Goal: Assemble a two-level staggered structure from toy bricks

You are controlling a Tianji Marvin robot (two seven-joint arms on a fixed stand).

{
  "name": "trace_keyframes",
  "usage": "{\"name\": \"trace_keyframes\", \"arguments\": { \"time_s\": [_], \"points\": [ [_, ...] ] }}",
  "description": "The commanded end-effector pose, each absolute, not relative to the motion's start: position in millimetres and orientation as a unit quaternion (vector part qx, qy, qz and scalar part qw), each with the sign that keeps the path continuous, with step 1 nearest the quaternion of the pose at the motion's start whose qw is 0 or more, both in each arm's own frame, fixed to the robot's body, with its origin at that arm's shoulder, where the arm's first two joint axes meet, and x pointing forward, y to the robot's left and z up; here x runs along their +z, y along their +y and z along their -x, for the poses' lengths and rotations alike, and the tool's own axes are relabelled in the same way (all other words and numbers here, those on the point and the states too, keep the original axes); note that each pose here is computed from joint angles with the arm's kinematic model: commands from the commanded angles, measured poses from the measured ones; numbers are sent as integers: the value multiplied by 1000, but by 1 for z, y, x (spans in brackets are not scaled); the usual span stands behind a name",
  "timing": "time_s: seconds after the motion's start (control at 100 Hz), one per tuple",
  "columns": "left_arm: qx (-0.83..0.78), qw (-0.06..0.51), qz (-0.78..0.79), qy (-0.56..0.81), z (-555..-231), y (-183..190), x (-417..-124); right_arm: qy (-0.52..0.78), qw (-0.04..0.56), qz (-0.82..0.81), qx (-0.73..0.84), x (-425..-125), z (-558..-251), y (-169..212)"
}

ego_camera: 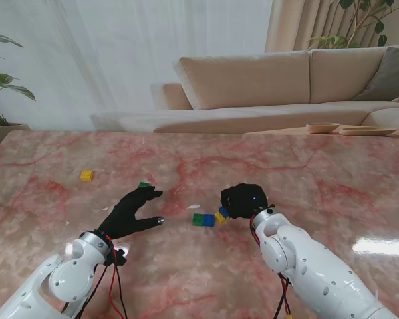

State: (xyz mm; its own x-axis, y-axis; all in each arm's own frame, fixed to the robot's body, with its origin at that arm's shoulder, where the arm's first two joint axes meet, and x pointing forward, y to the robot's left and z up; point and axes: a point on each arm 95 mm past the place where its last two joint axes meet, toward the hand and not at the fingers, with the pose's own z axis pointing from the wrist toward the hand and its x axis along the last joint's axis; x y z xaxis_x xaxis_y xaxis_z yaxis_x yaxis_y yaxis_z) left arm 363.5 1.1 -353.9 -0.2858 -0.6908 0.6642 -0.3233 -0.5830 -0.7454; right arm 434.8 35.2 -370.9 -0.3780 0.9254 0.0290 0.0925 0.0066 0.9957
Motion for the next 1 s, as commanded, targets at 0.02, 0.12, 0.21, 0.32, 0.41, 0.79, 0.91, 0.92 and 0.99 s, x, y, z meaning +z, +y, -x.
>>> {"name": "trace_keyframes", "arguments": {
  "time_s": [0.02, 0.12, 0.21, 0.32, 0.41, 0.79, 0.91, 0.92, 0.99],
  "points": [
    [-672, 134, 582, 438, -361, 0, -356, 647, 339, -449, 514, -415, -412, 22],
    [-672, 134, 582, 438, -361, 0, -356, 643, 342, -448, 520, -415, -410, 22],
    [-673, 135, 581, 438, -361, 0, -355, 635, 351, -442, 527, -408, -409, 23],
    [-674, 136, 580, 438, -362, -1, -355, 621, 362, -436, 541, -401, -410, 25],
    [-674, 136, 579, 437, -362, -1, -355, 610, 370, -432, 552, -395, -412, 27],
    [-675, 140, 580, 434, -361, 1, -355, 575, 391, -425, 580, -376, -415, 38],
    [-675, 142, 580, 433, -361, 2, -355, 553, 402, -422, 595, -363, -411, 40],
    [-675, 142, 580, 433, -361, 2, -355, 550, 403, -422, 597, -361, -410, 40],
    [-676, 143, 580, 431, -361, 2, -354, 535, 409, -422, 607, -352, -408, 39]
  ]
}}
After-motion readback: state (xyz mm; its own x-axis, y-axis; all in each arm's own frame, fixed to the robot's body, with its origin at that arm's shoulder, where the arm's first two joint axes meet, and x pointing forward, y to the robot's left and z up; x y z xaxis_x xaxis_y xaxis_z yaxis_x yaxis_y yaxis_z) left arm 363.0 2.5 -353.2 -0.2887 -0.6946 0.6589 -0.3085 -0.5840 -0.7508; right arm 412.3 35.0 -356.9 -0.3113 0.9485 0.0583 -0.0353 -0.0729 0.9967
